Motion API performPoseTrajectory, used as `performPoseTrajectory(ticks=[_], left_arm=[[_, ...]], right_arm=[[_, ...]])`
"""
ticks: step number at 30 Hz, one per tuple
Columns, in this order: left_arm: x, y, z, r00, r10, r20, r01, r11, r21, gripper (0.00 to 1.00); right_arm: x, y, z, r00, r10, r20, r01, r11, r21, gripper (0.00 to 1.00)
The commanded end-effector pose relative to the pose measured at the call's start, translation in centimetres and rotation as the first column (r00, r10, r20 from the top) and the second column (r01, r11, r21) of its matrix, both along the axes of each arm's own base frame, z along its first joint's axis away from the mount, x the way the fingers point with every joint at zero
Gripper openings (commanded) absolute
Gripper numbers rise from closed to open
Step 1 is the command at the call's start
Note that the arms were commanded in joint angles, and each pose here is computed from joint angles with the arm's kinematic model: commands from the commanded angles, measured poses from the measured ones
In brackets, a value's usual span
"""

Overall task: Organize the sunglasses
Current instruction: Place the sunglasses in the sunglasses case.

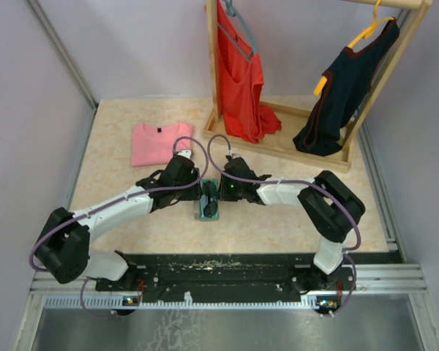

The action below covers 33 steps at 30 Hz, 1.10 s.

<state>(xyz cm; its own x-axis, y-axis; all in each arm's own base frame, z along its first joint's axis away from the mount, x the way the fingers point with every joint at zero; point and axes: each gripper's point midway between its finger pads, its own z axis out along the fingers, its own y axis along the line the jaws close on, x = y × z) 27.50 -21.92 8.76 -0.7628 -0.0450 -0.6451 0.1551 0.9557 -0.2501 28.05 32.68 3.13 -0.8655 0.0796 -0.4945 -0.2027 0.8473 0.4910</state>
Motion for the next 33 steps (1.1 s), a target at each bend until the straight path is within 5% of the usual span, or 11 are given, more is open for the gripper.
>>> performPoseTrajectory(ticks=[1, 33], left_arm=[[0.0, 0.0, 0.4, 1.0, -0.012, 0.014, 0.012, 1.0, -0.011, 0.5], [-0.6, 0.0, -0.5, 1.0, -0.023, -0.001, 0.023, 1.0, -0.015, 0.34]], right_arm=[[0.9, 2.2, 1.7, 0.998, 0.035, 0.048, -0.038, 0.998, 0.046, 0.17], [0.6, 2.3, 0.1, 0.998, 0.056, 0.025, -0.056, 0.998, -0.004, 0.2]])
